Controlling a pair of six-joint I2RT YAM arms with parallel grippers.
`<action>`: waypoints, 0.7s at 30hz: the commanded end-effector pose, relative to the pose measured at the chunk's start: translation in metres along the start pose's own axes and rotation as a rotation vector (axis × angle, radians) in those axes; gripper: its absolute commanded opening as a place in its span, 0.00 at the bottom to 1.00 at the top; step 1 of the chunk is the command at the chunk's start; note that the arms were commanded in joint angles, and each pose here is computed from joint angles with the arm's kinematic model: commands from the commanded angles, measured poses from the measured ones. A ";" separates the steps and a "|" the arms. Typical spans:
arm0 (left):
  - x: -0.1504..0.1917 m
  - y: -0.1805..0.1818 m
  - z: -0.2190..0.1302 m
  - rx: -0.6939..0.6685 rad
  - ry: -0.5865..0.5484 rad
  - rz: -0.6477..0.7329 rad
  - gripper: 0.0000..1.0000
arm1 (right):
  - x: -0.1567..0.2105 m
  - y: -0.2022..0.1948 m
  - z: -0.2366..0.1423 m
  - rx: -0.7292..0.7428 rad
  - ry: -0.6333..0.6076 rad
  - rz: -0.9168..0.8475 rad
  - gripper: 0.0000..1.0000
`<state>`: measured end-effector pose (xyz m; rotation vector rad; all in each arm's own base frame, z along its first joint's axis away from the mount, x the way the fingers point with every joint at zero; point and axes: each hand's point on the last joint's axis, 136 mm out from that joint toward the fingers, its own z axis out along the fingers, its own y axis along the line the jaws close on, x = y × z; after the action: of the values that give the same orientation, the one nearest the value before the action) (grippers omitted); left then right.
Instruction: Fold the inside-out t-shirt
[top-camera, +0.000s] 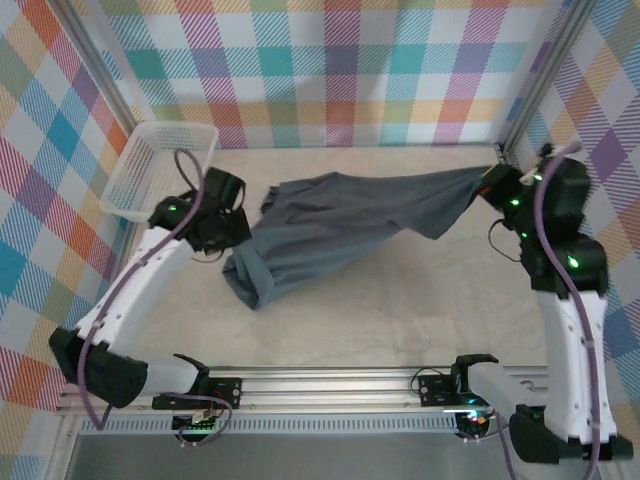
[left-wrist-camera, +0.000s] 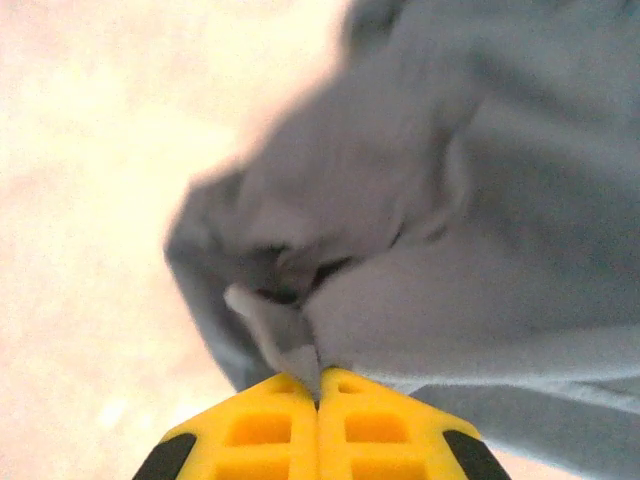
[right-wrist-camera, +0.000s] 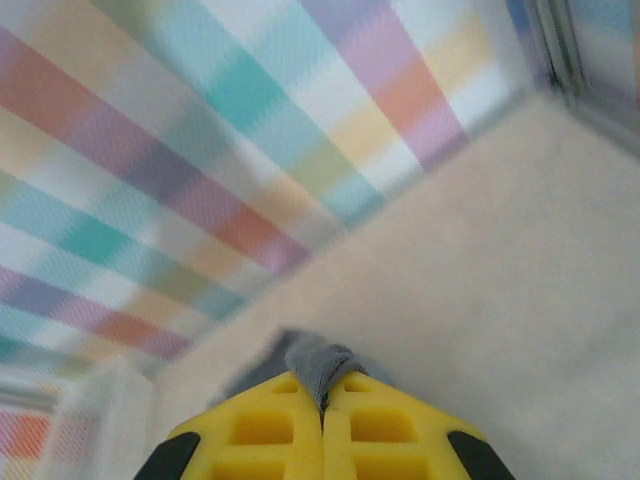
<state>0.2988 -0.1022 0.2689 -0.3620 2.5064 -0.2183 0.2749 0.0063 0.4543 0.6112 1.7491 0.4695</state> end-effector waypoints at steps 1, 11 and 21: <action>-0.056 -0.027 -0.076 0.201 -0.290 0.066 0.00 | -0.078 0.034 -0.074 -0.128 -0.342 -0.023 0.00; -0.045 -0.032 0.029 0.097 -0.159 -0.009 0.00 | -0.025 -0.008 -0.003 0.086 -0.097 -0.120 0.00; 0.053 0.042 0.161 -0.209 0.165 0.017 0.06 | 0.143 -0.109 0.078 0.280 0.385 -0.075 0.00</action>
<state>0.3441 -0.1113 0.1011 -0.3464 2.7106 -0.0481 0.3232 0.0059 0.2378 0.6772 2.2899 0.2227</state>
